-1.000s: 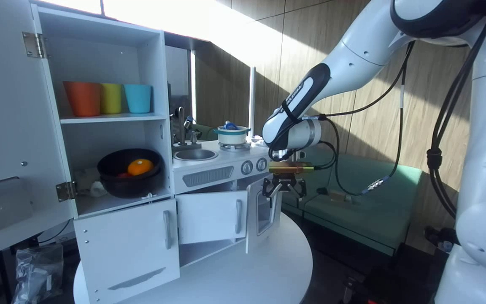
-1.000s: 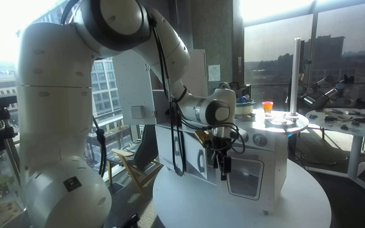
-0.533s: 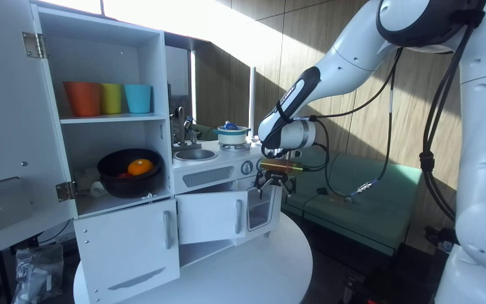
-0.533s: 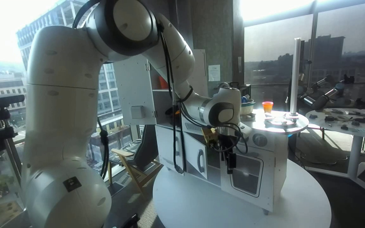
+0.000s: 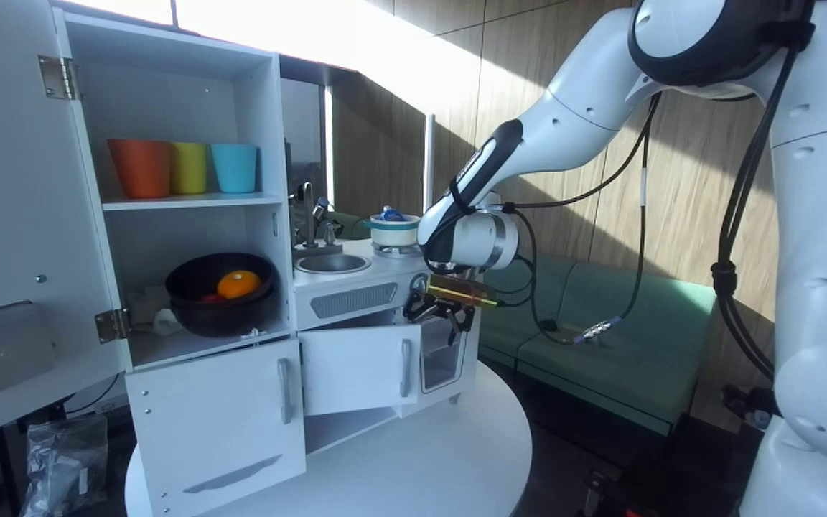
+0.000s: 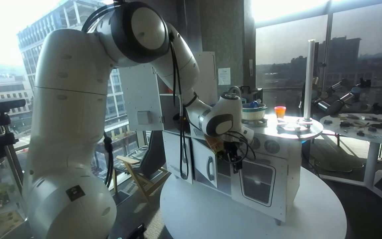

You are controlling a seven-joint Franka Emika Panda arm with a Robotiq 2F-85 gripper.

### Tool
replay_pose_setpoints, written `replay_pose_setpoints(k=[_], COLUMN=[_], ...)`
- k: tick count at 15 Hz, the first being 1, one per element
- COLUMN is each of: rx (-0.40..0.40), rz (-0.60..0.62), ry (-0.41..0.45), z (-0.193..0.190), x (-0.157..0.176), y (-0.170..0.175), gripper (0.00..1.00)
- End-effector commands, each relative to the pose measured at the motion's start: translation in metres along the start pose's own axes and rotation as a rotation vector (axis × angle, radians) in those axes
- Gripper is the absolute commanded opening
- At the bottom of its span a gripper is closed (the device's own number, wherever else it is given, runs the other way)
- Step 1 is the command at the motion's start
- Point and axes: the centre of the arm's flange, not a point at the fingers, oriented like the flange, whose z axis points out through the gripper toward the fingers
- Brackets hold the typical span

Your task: Close the oven door then open the middle cabinet door.

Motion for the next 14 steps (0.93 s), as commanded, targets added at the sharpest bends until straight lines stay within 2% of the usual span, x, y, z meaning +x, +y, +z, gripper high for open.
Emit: replay_pose_setpoints(k=[1, 3, 9, 14], rx=[0.057, 0.05, -0.022, -0.06], rz=[-0.17, -0.228, -0.353, -0.522], ry=[-0.046, -0.098, -0.147, -0.167], z=[0.009, 0.017, 0.033, 0.041], x=[-0.03, -0.051, -0.11, -0.151], y=[-0.018, -0.027, -0.03, -0.041], gripper=[1.0, 1.0, 1.0, 1.0])
